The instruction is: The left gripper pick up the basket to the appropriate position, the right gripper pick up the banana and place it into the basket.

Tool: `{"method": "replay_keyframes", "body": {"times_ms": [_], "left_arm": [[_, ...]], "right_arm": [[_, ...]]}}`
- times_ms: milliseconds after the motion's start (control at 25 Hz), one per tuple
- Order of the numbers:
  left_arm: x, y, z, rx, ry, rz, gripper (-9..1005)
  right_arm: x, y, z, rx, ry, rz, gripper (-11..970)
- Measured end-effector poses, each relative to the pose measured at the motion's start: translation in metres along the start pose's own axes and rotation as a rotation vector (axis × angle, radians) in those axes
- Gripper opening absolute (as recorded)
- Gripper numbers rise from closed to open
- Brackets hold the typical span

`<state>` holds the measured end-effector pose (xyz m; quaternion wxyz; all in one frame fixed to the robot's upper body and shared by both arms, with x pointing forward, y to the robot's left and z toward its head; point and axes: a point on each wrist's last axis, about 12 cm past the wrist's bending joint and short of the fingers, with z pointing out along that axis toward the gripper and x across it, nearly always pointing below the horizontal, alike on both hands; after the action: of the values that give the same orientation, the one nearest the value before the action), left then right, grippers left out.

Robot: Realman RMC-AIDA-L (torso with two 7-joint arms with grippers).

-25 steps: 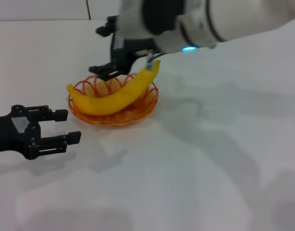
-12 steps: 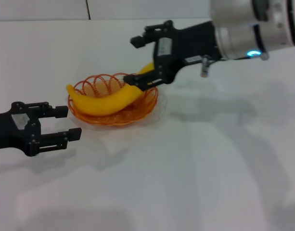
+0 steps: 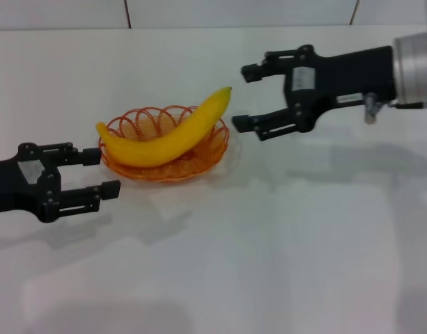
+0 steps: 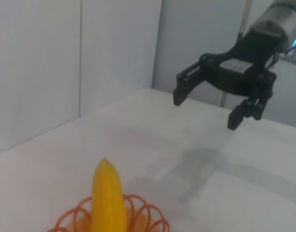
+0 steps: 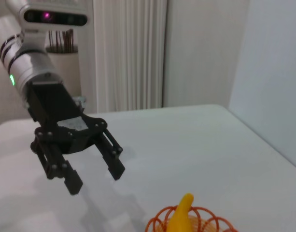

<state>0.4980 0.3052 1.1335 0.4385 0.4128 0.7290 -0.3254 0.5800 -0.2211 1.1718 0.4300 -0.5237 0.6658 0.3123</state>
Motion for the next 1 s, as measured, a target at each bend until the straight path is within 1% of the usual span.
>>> {"method": "replay_keyframes", "body": {"times_ms": [120, 320, 440, 680, 1000], "left_arm": [[0.000, 0.000, 0.001, 0.004, -0.019, 0.011, 676], [0.001, 0.000, 0.002, 0.013, -0.052, 0.020, 676], [0.001, -0.001, 0.002, 0.016, -0.084, 0.038, 676], [0.004, 0.000, 0.002, 0.016, -0.080, 0.035, 675], [0.014, 0.004, -0.009, -0.029, -0.076, 0.004, 675]], "right_arm": [[0.018, -0.001, -0.008, -0.001, -0.027, 0.038, 862], [0.049, 0.000, -0.015, 0.027, -0.071, 0.109, 862], [0.061, 0.003, -0.015, 0.030, -0.082, 0.133, 862], [0.073, 0.005, -0.015, 0.027, -0.063, 0.174, 863], [0.083, 0.007, -0.016, 0.019, 0.002, 0.193, 863]]}}
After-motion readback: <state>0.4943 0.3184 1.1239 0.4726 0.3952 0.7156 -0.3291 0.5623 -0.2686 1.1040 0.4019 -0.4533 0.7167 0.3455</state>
